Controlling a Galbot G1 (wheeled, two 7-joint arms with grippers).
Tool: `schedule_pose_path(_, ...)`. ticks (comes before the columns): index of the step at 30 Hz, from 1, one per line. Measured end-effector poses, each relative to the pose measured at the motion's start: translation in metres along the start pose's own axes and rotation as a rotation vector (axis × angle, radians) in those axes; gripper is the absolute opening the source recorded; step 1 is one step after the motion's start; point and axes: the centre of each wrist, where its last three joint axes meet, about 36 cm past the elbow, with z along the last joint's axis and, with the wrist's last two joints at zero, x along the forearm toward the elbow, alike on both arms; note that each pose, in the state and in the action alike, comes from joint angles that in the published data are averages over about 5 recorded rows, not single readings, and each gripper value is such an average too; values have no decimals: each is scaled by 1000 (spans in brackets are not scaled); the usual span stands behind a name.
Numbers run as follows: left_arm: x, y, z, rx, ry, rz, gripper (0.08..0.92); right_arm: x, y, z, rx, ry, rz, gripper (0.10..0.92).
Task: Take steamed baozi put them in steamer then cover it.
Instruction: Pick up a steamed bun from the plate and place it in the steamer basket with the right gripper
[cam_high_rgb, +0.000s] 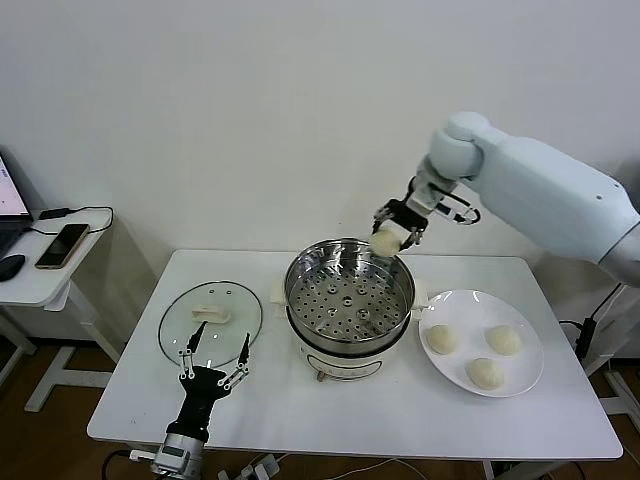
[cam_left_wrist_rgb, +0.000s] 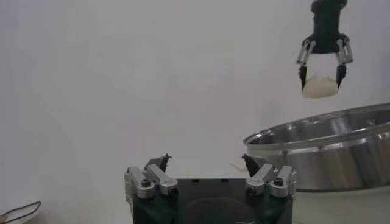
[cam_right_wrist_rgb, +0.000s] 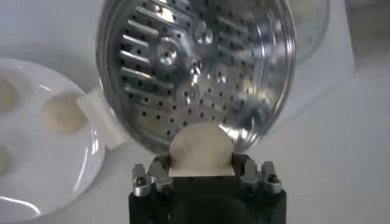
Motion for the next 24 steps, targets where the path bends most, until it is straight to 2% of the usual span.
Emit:
schedule_pose_path(8, -1, 0, -1, 6, -6, -7, 823, -39, -23, -16, 120, 7, -61, 690)
schedule_pose_path(24, -1, 3, 2, 3, -12, -16, 823, -98, -54, -27, 180, 16, -89, 721)
